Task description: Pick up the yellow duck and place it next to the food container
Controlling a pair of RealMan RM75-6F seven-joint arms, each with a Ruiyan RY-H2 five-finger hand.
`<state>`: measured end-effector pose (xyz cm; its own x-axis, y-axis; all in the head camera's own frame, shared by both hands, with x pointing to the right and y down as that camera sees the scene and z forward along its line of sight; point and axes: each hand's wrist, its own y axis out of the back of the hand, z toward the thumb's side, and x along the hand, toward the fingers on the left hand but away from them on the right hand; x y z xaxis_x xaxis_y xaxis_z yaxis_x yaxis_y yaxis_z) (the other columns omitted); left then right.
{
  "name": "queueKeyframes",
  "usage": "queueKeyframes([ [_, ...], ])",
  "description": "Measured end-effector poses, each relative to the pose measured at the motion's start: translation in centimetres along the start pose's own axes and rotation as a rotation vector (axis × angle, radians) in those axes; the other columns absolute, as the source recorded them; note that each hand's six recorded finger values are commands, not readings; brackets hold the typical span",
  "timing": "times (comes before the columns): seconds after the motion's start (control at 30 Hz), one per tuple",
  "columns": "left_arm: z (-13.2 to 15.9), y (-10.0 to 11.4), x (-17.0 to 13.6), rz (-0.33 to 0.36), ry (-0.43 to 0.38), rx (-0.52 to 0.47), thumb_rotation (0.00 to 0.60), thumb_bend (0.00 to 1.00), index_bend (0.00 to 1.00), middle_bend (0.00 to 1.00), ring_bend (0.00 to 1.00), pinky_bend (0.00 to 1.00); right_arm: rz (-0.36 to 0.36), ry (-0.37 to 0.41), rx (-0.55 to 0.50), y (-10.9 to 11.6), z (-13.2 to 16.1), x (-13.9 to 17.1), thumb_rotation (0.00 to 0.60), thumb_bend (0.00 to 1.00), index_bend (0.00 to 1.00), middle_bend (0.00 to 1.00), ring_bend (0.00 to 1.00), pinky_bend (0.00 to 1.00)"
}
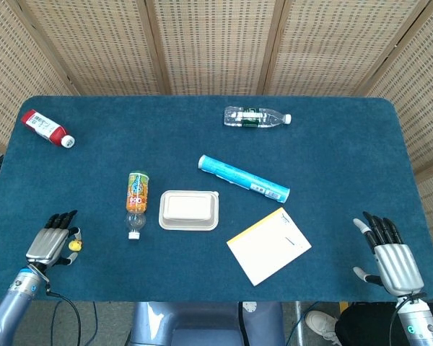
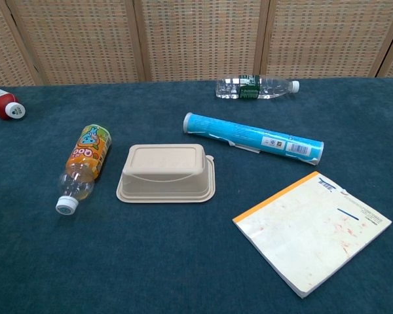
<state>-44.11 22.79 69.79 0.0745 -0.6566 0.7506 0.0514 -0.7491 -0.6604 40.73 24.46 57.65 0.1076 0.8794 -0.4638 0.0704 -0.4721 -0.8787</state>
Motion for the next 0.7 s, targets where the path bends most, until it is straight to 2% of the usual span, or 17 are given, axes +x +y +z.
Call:
queueKeyframes([
  [0.4, -0.31, -0.27, 0.05, -0.021, 0.01, 0.035, 0.6, 0.32, 0.44, 0.0, 0.0, 0.0, 0.0, 0.001, 0.001, -0.02, 0.03, 0.02, 0.6, 0.0, 0.09, 0.0, 0.0, 0.0],
  [0.7, -0.58, -0.02, -0.11, -0.028, 0.019, 0.043, 0.6, 0.39, 0.5, 0.0, 0.0, 0.0, -0.002, 0.005, 0.003, -0.07, 0.12, 0.04, 0.6, 0.0, 0.09, 0.0, 0.0, 0.0],
])
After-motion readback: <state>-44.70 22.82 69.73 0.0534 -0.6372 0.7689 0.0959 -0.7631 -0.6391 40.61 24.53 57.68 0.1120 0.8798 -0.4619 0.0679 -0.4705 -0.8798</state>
